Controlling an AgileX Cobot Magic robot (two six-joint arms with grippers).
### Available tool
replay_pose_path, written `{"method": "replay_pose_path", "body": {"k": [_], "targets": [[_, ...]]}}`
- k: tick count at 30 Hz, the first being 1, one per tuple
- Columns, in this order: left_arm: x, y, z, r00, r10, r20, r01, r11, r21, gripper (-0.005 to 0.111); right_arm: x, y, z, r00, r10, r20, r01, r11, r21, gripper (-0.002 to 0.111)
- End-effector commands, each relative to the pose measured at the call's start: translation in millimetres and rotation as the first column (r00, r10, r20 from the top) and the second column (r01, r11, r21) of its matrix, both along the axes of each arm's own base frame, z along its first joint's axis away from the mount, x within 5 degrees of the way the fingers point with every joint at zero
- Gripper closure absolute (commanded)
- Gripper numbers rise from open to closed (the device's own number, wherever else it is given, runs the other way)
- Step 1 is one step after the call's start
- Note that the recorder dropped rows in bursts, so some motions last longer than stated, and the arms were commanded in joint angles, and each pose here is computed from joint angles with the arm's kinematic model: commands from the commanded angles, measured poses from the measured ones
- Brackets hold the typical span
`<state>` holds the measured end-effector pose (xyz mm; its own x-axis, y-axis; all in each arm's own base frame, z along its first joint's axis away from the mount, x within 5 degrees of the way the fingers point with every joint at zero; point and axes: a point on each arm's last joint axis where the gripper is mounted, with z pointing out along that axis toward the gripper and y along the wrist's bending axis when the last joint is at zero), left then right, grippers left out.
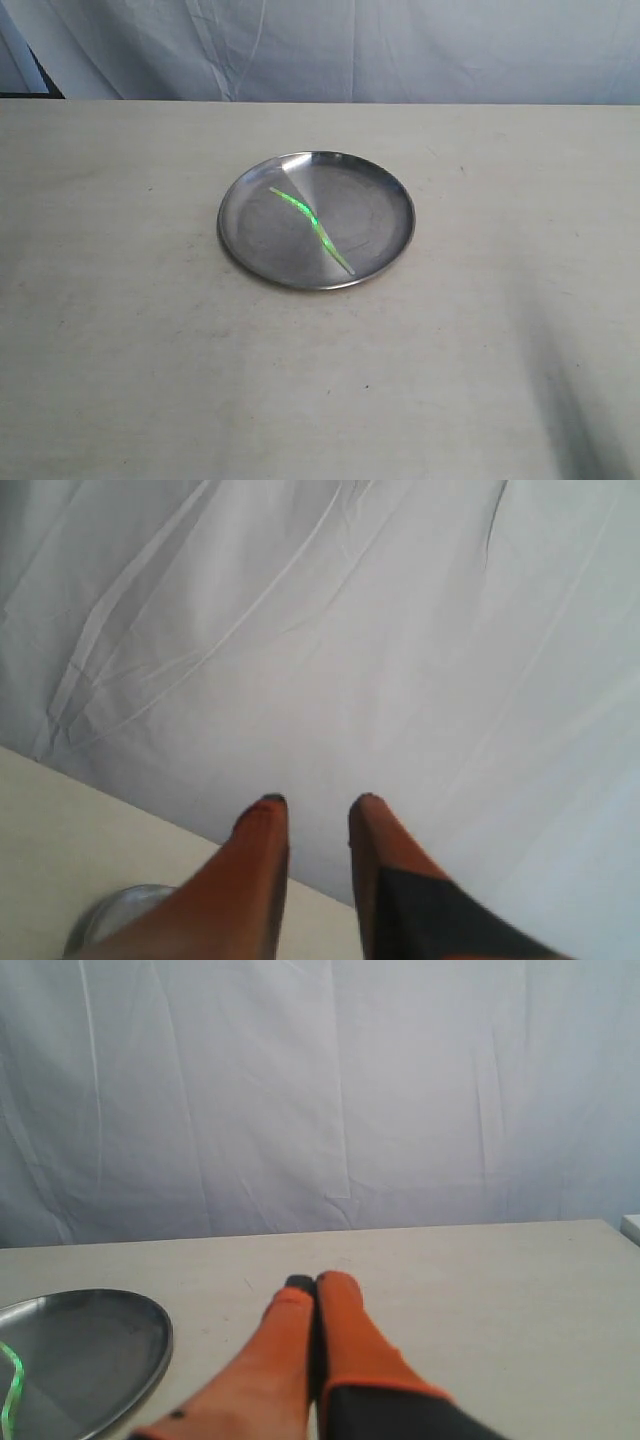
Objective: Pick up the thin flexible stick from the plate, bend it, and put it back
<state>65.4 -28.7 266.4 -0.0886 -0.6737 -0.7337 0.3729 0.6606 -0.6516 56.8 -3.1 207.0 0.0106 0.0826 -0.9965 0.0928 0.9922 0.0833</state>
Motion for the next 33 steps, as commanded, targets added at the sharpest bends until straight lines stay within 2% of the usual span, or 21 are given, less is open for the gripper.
{"method": "replay_pose_path", "body": {"k": [1, 6, 8, 11, 13, 15, 17, 19, 21, 25, 29, 33], "targets": [[-1.3, 0.2, 1.3, 1.0, -0.018, -0.001, 0.018, 0.996, -0.09, 0.083, -0.3, -1.0, -0.7, 1.0, -0.014, 0.008, 0.014, 1.0, -0.005, 0.108], [0.5, 0.4, -18.1, 0.998, -0.02, -0.056, 0.014, 0.994, -0.112, 0.083, -0.3, -1.0, -0.7, 1.0, -0.014, 0.008, 0.014, 1.0, -0.005, 0.108], [1.3, 3.3, -32.5, 0.994, -0.004, -0.109, -0.016, 0.984, -0.176, 0.083, -0.3, -1.0, -0.7, 1.0, -0.014, 0.008, 0.014, 1.0, -0.005, 0.108], [2.4, 9.8, -46.6, 0.981, 0.025, -0.192, -0.088, 0.942, -0.324, 0.083, -0.3, -1.0, -0.7, 1.0, -0.014, 0.008, 0.014, 1.0, -0.005, 0.108], [3.3, 14.3, -50.8, 0.968, 0.065, -0.243, -0.149, 0.927, -0.344, 0.083, -0.3, -1.0, -0.7, 1.0, -0.014, 0.008, 0.014, 1.0, -0.005, 0.108], [3.2, 16.3, -52.9, 0.962, 0.102, -0.252, -0.176, 0.94, -0.294, 0.083, -0.3, -1.0, -0.7, 1.0, -0.014, 0.008, 0.014, 1.0, -0.005, 0.108], [2.7, 18.0, -54.5, 0.961, 0.161, -0.226, -0.198, 0.968, -0.152, 0.083, -0.3, -1.0, -0.7, 1.0, -0.014, 0.008, 0.014, 1.0, -0.005, 0.108], [2.7, 18.3, -54.8, 0.963, 0.197, -0.186, -0.203, 0.979, -0.016, 0.083, -0.3, -1.0, -0.7, 1.0, -0.014, 0.008, 0.014, 1.0, -0.005, 0.108], [2.7, 18.6, -54.6, 0.964, 0.222, -0.143, -0.21, 0.973, 0.097, 0.083, -0.3, -0.6, -1.2, 1.0, -0.01, 0.003, 0.01, 1.0, -0.002, 0.108], [3.0, 20.7, -54.4, 0.96, 0.272, -0.065, -0.243, 0.925, 0.291, 0.083, -0.3, -0.5, -1.1, 1.0, -0.009, 0.004, 0.009, 1.0, 0.006, 0.108], [3.3, 23.3, -57.9, 0.95, 0.308, -0.058, -0.261, 0.878, 0.401, 0.083, -0.3, -0.5, -1.1, 1.0, -0.009, 0.004, 0.009, 1.0, 0.006, 0.108], [3.3, 23.5, -58.3, 0.949, 0.31, -0.061, -0.26, 0.876, 0.406, 0.083, -0.3, -0.5, -1.1, 1.0, -0.009, 0.004, 0.009, 1.0, 0.006, 0.108]]}}
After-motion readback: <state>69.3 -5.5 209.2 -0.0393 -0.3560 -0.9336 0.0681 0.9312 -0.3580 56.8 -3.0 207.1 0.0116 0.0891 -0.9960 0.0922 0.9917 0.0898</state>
